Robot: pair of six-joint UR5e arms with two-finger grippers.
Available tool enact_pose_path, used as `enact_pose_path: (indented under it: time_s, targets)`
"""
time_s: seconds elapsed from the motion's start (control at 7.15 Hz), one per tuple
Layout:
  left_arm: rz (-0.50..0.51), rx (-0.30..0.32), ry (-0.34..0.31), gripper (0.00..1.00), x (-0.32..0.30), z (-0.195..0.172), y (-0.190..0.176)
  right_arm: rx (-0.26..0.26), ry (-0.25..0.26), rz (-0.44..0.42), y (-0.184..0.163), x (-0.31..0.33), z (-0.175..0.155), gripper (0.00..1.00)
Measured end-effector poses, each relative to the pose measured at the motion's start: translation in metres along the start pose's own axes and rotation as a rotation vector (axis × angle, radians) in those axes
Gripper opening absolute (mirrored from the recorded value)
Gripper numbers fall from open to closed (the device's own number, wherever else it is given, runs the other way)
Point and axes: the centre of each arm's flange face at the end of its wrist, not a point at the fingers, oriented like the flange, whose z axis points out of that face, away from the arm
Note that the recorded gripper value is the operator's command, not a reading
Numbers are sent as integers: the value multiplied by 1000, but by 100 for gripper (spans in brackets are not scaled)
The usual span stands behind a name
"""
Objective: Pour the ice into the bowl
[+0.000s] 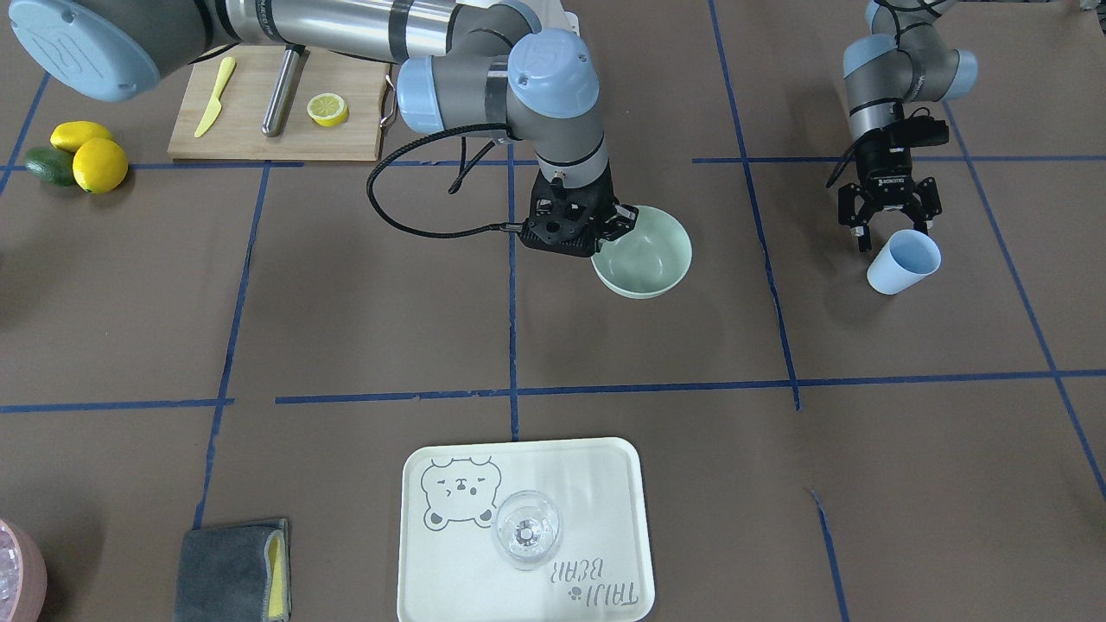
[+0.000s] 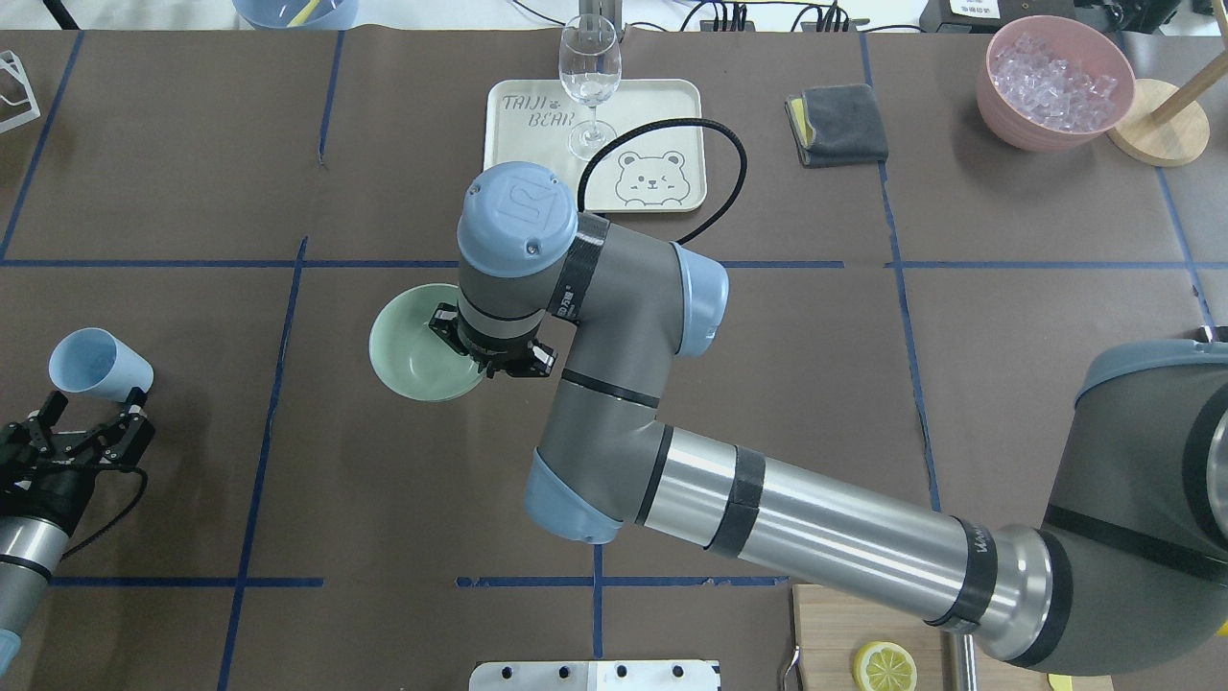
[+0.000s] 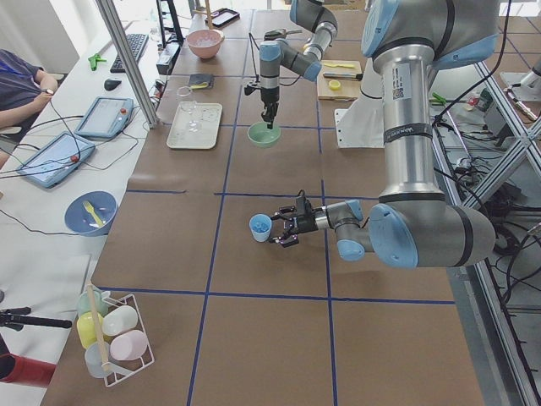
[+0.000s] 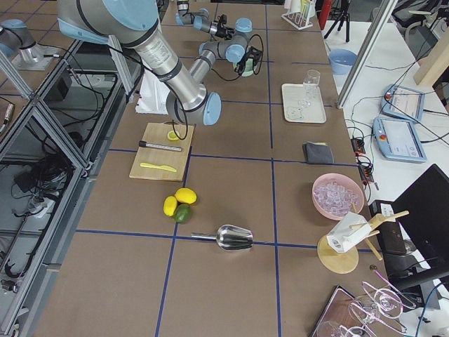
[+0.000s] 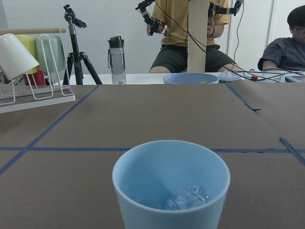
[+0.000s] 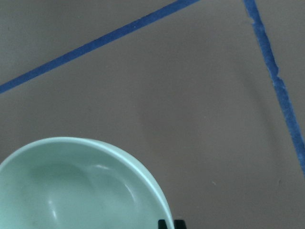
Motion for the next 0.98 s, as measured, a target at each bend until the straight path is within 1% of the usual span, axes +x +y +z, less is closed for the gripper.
enact_pose_path:
  time_s: [0.28, 0.42, 0.56, 0.7, 0.84, 0.98]
  targets:
    - [4, 1, -1, 100, -1, 0, 1, 17, 19, -12, 12, -12, 24, 0]
    - [6, 0, -1, 100, 0, 0, 1, 39, 25, -16, 13, -14, 33, 0]
    - [6, 0, 0, 100, 0, 0, 1, 61, 23, -19, 11, -15, 39, 36]
    - [7, 0, 0, 100, 0, 0, 1, 73, 14, -22, 9, -15, 43, 98]
    - [7, 0, 0, 100, 0, 0, 1, 79, 4, -25, 8, -16, 45, 100]
    - [8, -1, 0, 100, 0, 1, 1, 81, -1, -26, 8, -16, 46, 100]
